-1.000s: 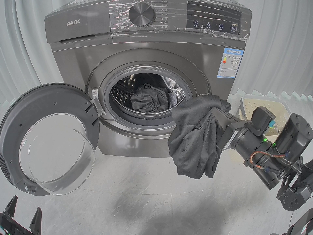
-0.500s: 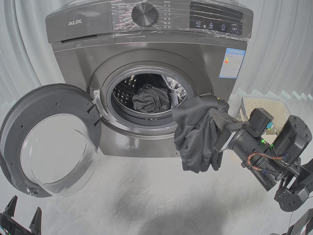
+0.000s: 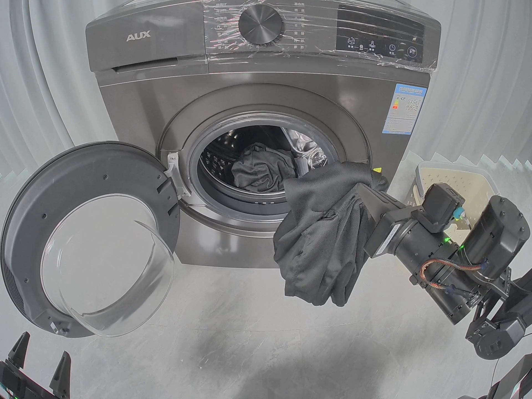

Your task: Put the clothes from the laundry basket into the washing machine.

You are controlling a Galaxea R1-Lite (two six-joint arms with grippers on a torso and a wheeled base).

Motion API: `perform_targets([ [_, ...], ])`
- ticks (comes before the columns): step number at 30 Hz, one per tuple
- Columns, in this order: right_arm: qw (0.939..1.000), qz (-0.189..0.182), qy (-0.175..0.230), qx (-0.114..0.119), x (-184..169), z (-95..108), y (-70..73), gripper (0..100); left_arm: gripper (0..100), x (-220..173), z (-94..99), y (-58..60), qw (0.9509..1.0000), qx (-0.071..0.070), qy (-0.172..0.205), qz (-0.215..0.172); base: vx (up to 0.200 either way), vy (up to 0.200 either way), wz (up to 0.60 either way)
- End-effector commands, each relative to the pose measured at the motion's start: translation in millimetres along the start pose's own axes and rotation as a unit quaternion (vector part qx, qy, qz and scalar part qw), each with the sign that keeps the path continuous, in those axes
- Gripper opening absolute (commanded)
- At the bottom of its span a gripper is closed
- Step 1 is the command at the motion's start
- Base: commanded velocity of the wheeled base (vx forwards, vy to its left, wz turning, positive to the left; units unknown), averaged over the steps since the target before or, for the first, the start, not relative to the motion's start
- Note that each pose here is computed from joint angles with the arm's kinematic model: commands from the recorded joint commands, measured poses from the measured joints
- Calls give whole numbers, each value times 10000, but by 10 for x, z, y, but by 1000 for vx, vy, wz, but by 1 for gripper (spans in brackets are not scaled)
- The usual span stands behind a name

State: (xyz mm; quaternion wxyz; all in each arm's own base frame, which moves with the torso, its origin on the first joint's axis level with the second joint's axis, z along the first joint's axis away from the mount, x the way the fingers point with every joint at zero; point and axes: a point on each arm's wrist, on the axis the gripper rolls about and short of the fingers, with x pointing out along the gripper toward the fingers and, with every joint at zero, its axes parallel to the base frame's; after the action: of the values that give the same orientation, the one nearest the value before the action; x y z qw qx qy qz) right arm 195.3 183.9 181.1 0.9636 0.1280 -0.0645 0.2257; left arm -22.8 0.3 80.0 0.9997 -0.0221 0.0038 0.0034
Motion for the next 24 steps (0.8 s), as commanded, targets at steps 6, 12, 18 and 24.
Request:
perform_targets([
  [6,10000,5,-2,1,-1,1,2,0,100,0,-44,2,10000,-1,0,5,0,-167,0],
  [12,10000,3,5,-1,-4,-2,0,0,100,-1,-40,2,10000,-1,-8,5,0,-67,0],
  [18,10000,3,5,-1,-4,-2,0,0,100,0,-44,2,10000,-1,0,-2,0,0,0],
  [24,10000,3,5,-1,-4,-2,0,0,100,0,-44,2,10000,-1,0,5,0,0,0],
])
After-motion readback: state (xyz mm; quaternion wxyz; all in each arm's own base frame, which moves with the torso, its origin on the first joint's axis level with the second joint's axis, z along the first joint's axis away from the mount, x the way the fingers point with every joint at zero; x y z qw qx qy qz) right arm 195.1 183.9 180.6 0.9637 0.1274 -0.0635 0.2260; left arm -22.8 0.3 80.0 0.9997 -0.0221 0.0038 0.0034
